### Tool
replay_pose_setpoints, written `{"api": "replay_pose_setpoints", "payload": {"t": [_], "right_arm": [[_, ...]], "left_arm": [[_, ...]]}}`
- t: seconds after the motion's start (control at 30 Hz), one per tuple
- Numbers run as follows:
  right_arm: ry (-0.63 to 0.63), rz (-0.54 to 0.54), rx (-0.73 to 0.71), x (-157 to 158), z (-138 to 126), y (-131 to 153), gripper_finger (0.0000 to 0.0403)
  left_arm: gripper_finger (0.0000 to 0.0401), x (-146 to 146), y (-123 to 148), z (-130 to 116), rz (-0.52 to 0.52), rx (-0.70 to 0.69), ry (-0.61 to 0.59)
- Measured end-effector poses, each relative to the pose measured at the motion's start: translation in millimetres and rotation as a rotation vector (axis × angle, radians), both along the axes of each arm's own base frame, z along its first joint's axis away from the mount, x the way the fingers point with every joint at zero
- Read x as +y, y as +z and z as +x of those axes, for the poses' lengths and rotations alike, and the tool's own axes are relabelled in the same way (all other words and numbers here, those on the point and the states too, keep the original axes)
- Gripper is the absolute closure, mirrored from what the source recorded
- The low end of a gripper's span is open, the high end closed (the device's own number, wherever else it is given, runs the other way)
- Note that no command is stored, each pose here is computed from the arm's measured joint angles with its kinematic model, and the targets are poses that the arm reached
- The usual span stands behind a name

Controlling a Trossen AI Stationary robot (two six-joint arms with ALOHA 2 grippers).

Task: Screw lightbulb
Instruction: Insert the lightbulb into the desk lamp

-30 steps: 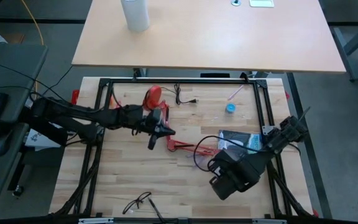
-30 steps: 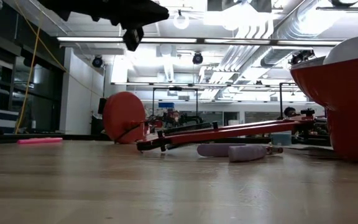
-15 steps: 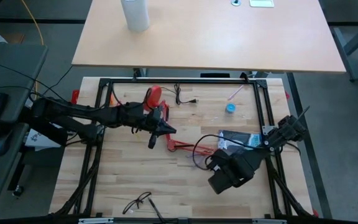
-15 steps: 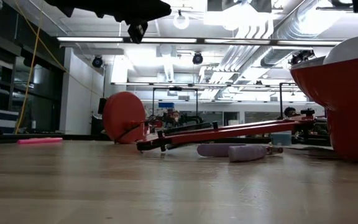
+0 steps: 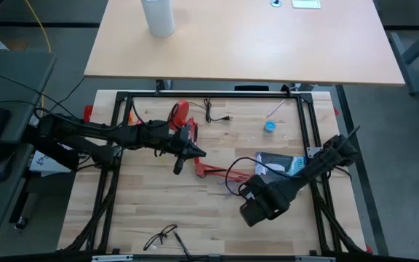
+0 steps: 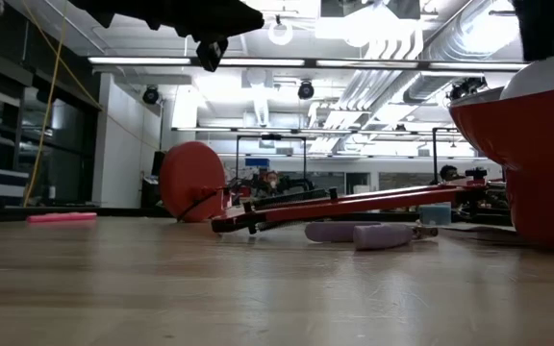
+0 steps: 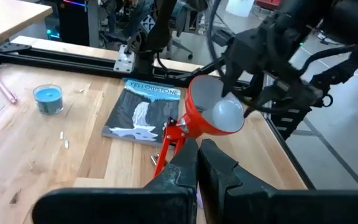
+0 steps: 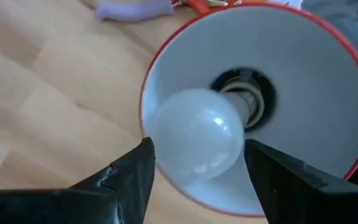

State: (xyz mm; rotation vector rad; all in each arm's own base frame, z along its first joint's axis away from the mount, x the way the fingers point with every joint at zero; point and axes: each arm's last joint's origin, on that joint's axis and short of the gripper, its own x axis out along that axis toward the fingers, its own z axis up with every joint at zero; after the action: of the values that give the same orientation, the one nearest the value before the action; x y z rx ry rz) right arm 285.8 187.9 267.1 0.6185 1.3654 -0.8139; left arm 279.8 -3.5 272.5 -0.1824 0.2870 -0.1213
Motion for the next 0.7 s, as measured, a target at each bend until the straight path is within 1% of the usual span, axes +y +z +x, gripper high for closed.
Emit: {"api": "replay_pose_setpoints", "payload": {"t": [0.23,0.47,0.7], "right_arm": [[0.054,-0.009,0.027,-3.8,1.8,-1.6,0.0162],[0.066,-0.014,0.084,-5.5,-2.9,-1.2,0.0162],[0.097,-0.013,0.134,-3.8,2.3,-12.4,0.0162]], "left_arm": [[0.0401,-1.2,-3.1,-0.9,0.000,0.032,-0.004],[0.0401,-1.1,-3.4,-1.0,0.002,0.036,0.002],[0.0401,-1.0,-3.5,-1.0,0.002,0.037,0.004]]}}
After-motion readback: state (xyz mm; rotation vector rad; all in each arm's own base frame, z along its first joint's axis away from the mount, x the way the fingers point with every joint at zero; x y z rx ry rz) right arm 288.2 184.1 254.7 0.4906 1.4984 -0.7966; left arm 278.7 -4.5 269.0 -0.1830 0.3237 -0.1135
